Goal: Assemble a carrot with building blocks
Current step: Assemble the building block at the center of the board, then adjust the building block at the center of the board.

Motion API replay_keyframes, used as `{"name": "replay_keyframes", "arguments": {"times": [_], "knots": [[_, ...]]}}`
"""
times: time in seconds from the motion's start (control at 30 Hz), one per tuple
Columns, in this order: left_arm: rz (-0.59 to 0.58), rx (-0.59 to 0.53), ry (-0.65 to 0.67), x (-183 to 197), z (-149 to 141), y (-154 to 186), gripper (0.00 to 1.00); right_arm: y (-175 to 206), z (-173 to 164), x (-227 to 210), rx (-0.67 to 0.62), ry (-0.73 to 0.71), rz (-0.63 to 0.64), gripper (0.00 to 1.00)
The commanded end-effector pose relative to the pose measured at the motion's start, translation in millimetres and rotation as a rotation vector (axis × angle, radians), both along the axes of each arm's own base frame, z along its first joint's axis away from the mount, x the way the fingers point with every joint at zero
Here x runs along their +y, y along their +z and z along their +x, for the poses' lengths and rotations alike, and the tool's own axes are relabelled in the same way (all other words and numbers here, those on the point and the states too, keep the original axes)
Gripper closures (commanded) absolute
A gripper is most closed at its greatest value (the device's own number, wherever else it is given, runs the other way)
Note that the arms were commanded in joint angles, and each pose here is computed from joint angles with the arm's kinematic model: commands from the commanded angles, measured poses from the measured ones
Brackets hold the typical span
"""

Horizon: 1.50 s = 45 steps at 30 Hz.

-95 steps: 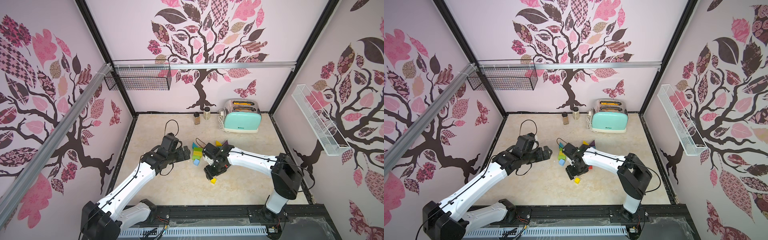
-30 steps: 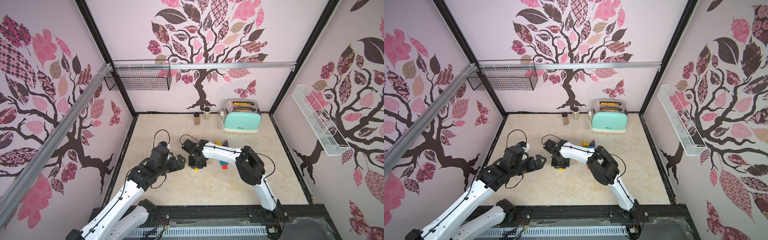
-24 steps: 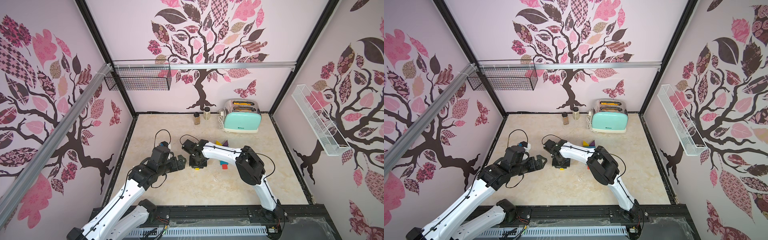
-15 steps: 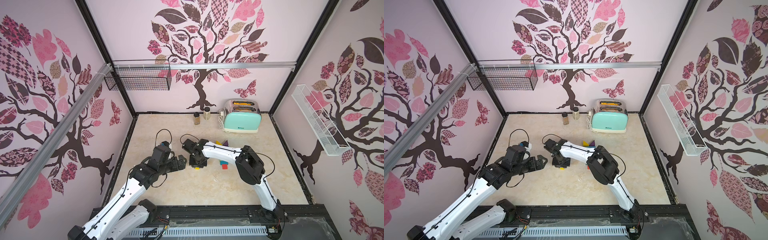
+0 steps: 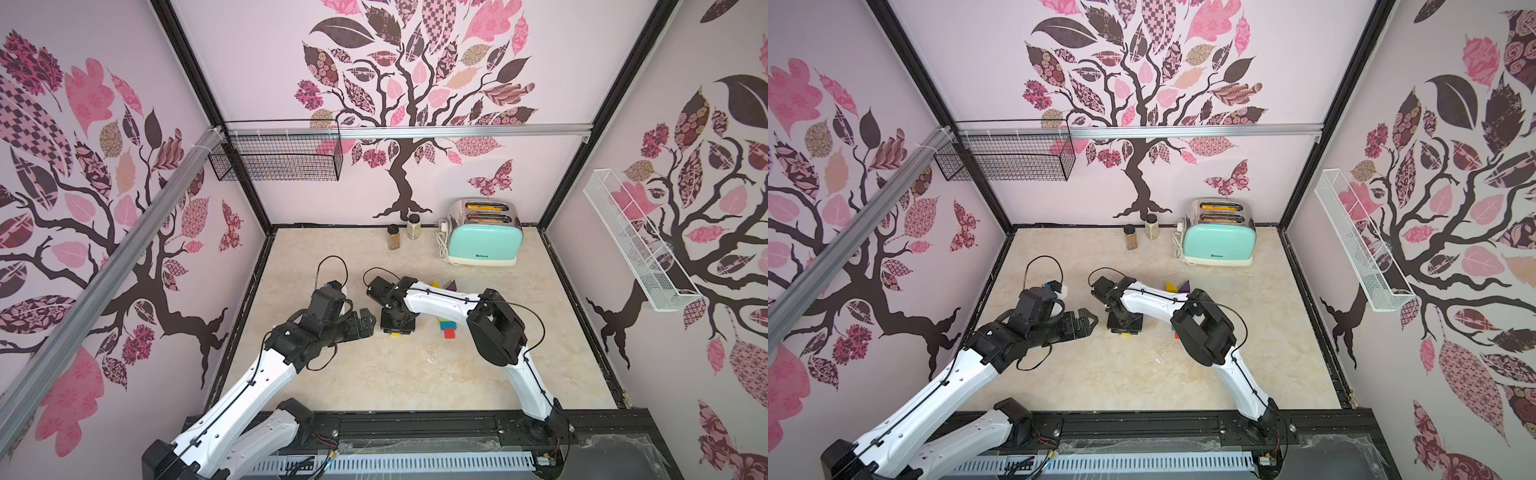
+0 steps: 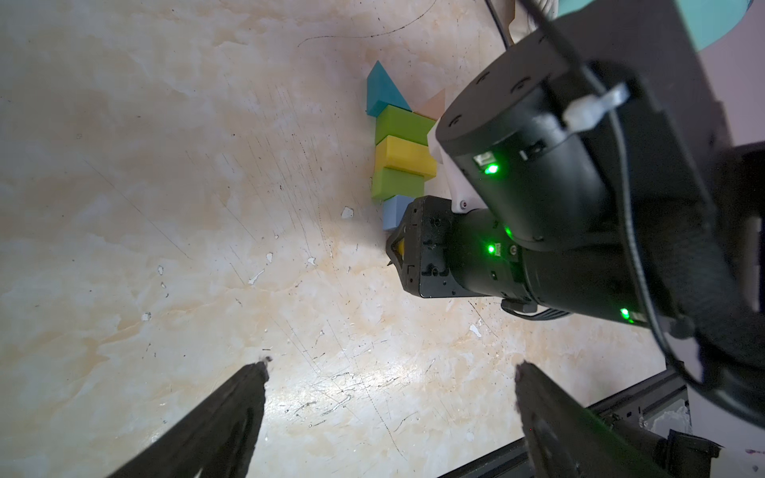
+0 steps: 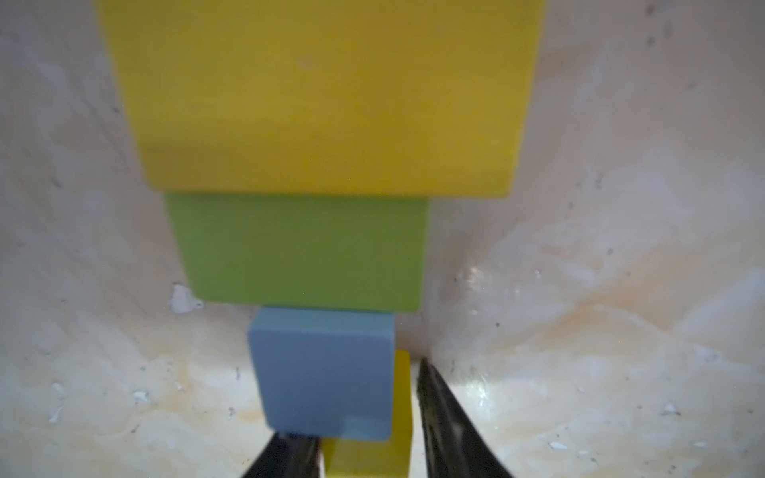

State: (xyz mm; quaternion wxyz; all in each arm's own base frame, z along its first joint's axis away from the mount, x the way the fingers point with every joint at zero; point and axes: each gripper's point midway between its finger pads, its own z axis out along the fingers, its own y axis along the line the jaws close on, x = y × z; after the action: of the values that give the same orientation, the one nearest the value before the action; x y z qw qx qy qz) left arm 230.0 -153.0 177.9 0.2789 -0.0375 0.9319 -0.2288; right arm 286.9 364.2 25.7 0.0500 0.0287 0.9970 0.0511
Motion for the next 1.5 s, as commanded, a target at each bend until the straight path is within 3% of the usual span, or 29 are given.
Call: {"name": "replay_keyframes", "arguments": {"times": [0.0,0.37,0.77,0.9,1.07,1.27,1.33,1.47], "knots": [[-0.025,-0.043,-0.009,-5,7,14,0.02,0,5,3,-0.008,0.014,0.002,0.53],[-0.04,-0.044,0.006,-8,12,13,0.02,23,5,-1,-0.043,0.071,0.014,0.44],[-0.021,-0.054,0.047,-5,22,15,0.02,93,-6,-24,-0.15,0.192,0.046,0.38],[-0.033,-0.007,0.031,-14,24,4,0.02,104,-8,-45,-0.168,0.215,0.026,0.33],[-0.027,0.056,0.037,-20,29,-14,0.06,100,-1,-60,-0.148,0.206,0.067,0.51],[0.015,0.113,0.087,-15,32,-47,0.14,76,2,-52,-0.094,0.222,0.106,0.95],[0.017,0.158,0.086,-17,30,-59,0.16,63,-1,-44,-0.058,0.231,0.131,1.0],[0.004,0.238,0.064,-26,25,-82,0.17,38,-1,-37,-0.026,0.225,0.14,1.0]]}}
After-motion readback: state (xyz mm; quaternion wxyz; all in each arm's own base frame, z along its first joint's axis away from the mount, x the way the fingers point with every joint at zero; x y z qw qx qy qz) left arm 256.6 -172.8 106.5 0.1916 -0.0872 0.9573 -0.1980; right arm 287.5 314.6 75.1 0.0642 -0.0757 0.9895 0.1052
